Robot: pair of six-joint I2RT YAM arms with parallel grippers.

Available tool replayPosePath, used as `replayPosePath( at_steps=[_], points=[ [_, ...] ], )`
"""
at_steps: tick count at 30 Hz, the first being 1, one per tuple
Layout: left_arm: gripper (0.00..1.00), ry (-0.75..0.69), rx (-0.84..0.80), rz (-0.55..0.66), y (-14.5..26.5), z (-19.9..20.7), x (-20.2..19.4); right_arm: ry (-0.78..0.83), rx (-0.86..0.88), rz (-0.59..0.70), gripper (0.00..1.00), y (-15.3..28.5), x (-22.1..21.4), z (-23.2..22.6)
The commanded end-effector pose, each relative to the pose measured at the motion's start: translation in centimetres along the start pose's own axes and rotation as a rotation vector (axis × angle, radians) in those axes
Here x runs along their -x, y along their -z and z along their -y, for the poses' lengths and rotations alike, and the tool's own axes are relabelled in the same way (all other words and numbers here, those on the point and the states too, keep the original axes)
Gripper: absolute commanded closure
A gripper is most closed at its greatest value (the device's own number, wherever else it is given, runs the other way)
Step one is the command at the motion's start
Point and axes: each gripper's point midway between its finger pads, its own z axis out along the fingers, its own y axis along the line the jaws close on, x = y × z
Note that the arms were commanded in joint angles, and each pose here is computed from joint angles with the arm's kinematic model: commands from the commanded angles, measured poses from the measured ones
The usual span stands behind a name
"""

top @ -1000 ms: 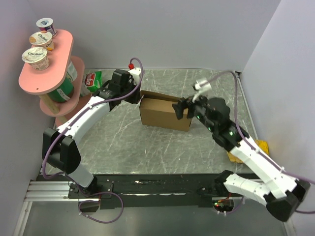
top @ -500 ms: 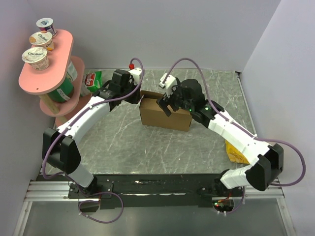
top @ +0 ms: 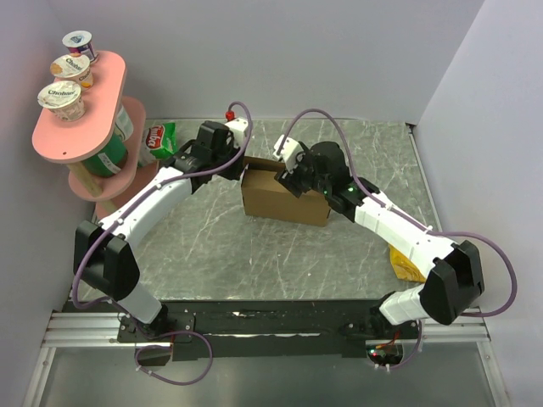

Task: Fold the paper box

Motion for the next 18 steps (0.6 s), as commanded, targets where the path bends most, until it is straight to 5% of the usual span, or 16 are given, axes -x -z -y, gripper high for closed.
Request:
replayPosePath(
  at_steps=[1, 10, 18],
  points=[
    [0.99, -0.033, -0.003, -0.010, 1.1, 0.6, 0.2, 0.021, -0.039, 0.033, 0.34, -0.3, 0.2, 1.5],
    [0.99, 0.001, 0.010, -0.006, 1.5, 0.8, 0.9, 0.021, -0.016, 0.008, 0.53, -0.6, -1.3, 0.7],
    [0.99, 0.065, 0.009, -0.057, 1.4, 1.2, 1.4, 0.008, -0.022, -0.032, 0.57, -0.8, -3.8, -0.3]
  ],
)
